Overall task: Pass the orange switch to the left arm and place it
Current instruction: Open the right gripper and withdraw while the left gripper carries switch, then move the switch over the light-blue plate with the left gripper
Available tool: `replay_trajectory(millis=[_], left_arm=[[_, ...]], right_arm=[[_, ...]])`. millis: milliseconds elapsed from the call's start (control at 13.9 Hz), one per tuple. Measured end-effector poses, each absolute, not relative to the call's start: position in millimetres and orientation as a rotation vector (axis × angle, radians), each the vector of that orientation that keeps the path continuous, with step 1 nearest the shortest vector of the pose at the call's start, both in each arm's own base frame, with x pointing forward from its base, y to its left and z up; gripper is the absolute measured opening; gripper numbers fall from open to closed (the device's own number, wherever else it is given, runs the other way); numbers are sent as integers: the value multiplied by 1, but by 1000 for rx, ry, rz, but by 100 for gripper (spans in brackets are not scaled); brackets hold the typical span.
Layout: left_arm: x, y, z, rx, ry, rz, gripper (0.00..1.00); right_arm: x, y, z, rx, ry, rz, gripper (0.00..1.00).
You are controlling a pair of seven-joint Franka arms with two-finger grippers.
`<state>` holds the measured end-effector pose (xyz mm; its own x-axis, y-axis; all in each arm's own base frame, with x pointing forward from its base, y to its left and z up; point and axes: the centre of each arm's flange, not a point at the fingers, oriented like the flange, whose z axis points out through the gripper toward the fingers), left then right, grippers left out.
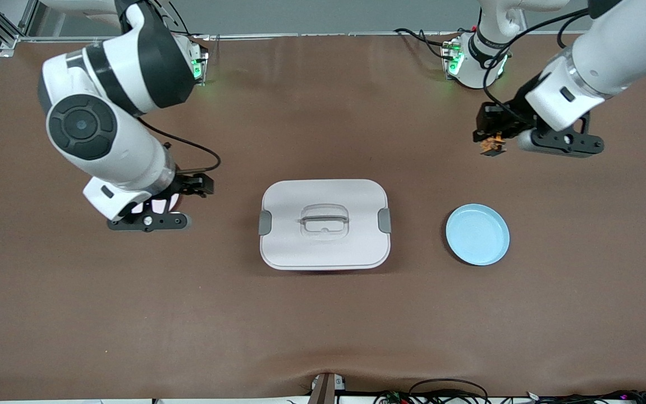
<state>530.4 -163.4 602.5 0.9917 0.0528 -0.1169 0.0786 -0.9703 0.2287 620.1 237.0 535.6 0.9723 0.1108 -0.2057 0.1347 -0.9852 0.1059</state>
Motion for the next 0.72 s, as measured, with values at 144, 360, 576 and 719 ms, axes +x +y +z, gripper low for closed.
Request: replay_trajectory(millis=[144, 360, 576, 719], left_arm=[[536, -137, 592, 2898, 266, -208, 34], [541, -100, 570, 2885, 431, -271, 34], [546, -88, 555, 2884, 657, -293, 34], [554, -89, 543, 2823, 963, -287, 34]], right_arm=[[618, 210, 537, 2973, 232, -405, 100], [614, 172, 533, 2936, 185, -568, 100], [604, 147, 524, 2879, 136, -752, 100], [597, 135, 515, 2837, 112, -863, 100]])
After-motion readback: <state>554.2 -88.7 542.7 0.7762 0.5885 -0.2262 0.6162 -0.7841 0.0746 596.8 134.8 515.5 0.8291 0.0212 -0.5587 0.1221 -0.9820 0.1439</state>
